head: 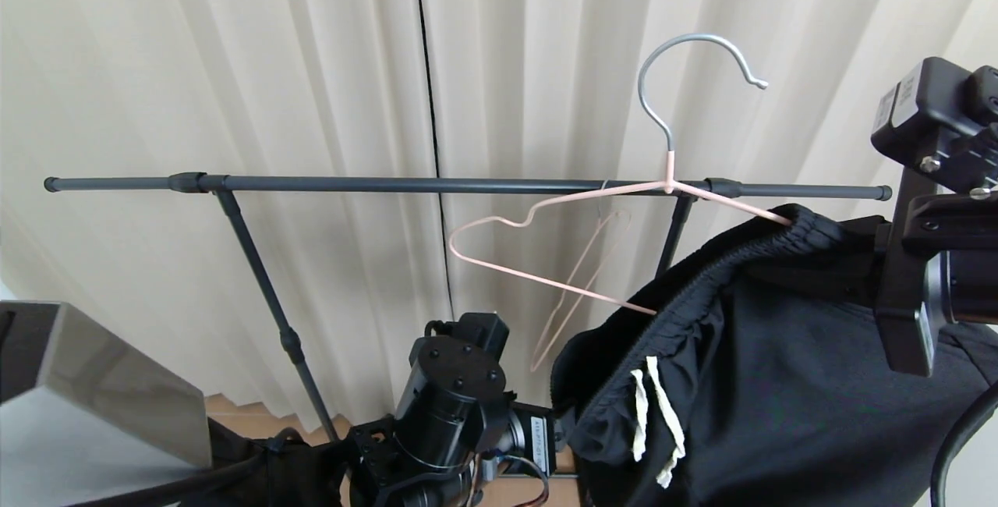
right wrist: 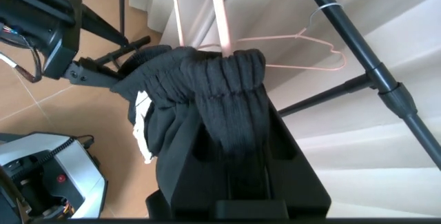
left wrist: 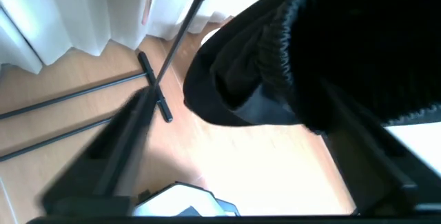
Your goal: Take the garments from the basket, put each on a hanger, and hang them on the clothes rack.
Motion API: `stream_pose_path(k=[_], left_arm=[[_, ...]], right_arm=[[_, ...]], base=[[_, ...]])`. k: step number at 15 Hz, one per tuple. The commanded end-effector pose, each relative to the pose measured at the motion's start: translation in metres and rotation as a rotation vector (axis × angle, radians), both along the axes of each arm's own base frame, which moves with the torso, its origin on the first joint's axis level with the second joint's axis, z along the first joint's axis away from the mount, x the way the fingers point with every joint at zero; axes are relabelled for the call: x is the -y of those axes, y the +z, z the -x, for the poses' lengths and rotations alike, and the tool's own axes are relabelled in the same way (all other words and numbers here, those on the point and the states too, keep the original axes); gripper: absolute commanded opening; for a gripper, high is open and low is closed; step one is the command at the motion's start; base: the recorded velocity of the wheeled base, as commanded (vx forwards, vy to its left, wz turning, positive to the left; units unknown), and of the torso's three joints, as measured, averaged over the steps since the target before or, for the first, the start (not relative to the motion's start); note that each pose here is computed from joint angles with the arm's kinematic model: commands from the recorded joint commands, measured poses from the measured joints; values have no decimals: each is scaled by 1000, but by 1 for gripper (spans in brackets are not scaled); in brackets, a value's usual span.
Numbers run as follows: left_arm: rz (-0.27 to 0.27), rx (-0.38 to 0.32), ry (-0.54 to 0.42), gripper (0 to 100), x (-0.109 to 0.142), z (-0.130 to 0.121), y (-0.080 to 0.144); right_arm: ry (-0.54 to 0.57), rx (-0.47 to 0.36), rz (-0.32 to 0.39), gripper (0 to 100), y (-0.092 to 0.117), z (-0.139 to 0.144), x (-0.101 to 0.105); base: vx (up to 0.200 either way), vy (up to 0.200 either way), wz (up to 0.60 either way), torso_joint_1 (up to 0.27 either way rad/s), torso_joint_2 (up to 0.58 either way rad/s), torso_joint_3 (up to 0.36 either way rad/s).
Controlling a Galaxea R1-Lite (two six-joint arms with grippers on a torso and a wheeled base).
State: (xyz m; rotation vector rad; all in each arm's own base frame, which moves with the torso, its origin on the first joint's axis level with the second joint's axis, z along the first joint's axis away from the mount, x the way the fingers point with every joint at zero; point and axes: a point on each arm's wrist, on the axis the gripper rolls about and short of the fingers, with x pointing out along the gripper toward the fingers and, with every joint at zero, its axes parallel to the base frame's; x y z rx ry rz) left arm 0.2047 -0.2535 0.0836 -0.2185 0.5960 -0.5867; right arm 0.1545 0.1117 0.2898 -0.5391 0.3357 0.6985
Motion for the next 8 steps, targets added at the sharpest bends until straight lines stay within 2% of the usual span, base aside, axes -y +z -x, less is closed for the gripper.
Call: stream_pose_path(k=[1,8], left_arm=[[-7,-4,22,0,-3,-6,-3],[25,71,77,0,-24,-15,24]], right_arm=[[1,10,-6,0,2,5,4],[-45,-24,1,0,-12,11,17]], base=[[0,0,0,0,0,0],[0,0,0,0,0,0]])
